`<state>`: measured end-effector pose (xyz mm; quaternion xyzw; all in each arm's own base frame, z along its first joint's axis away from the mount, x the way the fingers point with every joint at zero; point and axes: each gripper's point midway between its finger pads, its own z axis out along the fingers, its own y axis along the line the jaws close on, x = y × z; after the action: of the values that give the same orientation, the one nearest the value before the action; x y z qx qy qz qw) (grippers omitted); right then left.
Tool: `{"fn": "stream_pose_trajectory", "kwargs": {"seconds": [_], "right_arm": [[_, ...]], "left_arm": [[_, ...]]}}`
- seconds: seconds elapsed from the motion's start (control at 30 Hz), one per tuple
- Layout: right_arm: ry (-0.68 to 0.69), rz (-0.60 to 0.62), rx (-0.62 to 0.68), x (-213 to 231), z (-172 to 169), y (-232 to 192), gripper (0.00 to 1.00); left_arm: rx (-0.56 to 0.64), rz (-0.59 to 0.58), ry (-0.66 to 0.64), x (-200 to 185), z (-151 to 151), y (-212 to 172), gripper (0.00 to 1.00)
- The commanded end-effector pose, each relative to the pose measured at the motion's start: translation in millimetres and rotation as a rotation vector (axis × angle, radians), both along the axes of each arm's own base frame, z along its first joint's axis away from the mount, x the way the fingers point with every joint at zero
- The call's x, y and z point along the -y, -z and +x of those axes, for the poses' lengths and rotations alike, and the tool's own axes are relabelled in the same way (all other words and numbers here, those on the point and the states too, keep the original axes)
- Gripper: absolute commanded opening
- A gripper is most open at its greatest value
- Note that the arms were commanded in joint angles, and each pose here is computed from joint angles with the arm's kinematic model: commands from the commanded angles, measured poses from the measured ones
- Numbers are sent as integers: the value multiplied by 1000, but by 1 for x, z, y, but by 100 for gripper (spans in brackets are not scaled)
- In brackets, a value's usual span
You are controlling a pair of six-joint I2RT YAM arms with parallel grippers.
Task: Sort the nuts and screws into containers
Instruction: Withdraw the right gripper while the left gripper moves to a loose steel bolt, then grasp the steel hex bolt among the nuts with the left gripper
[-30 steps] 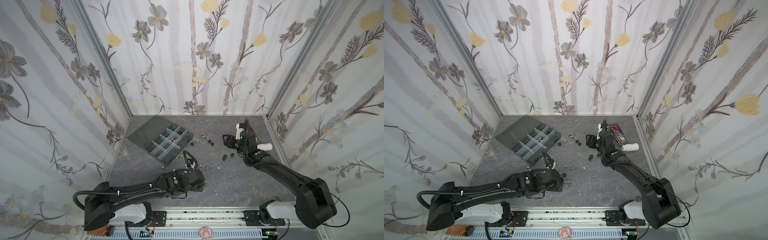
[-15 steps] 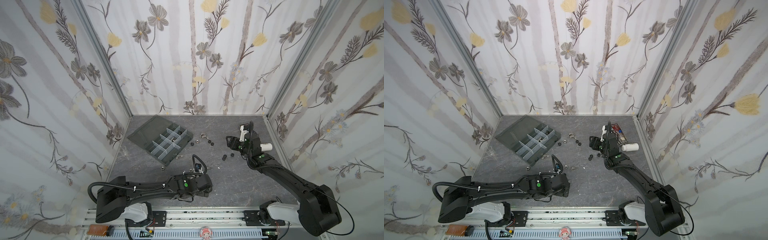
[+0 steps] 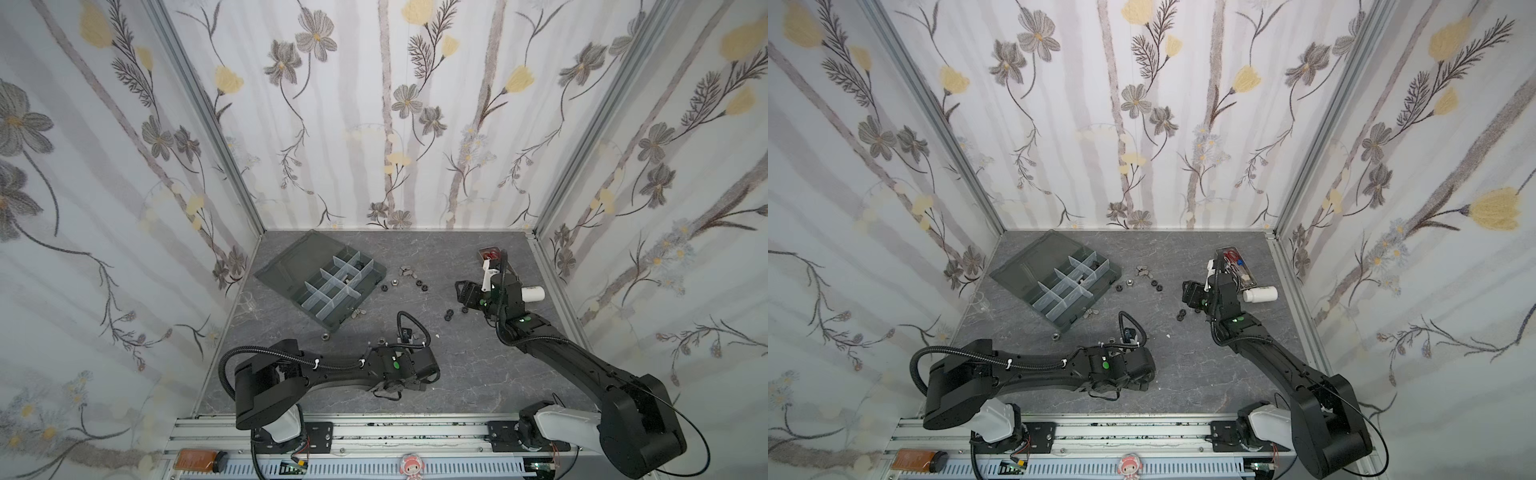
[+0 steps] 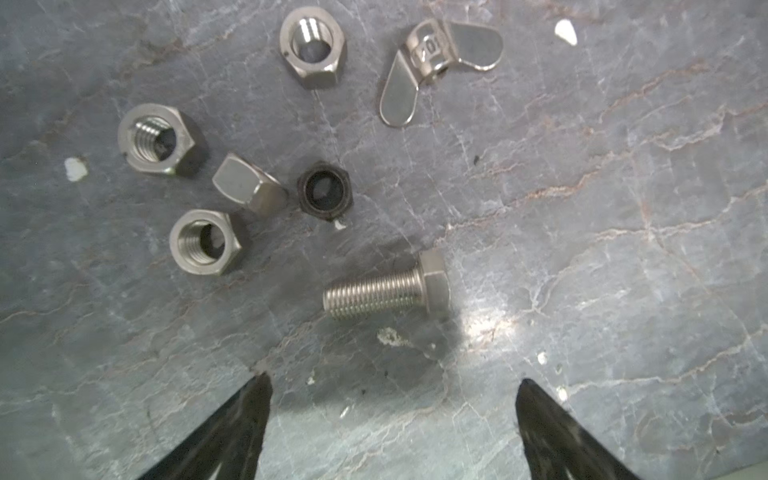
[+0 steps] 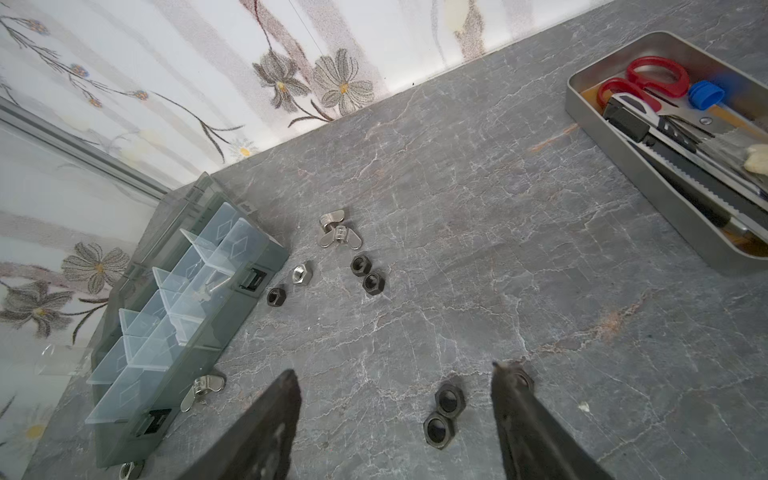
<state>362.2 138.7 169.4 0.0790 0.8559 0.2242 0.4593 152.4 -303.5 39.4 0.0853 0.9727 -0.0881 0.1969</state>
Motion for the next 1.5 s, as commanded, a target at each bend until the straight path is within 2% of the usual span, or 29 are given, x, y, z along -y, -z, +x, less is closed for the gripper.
{"fn": "stream_pose_trajectory", "kwargs": {"seconds": [0.0,0.57,1.0,1.23,1.47], "right_arm": [[-13,13,25,-2,1,-6,73],[4,14,36,11,-3,-6,73],[12,11,33,19,-6,-5,73],[14,16,37,21,-9,-4,74],[16,22,40,23,-10,-4,74]], "left_arm": [[12,-3,-43,1,12,2,90],[-28,25,-47,6,22,24,71],[-42,45,-50,7,25,34,69],[-46,44,-46,11,25,34,53],[-44,38,-46,9,24,27,50]]}}
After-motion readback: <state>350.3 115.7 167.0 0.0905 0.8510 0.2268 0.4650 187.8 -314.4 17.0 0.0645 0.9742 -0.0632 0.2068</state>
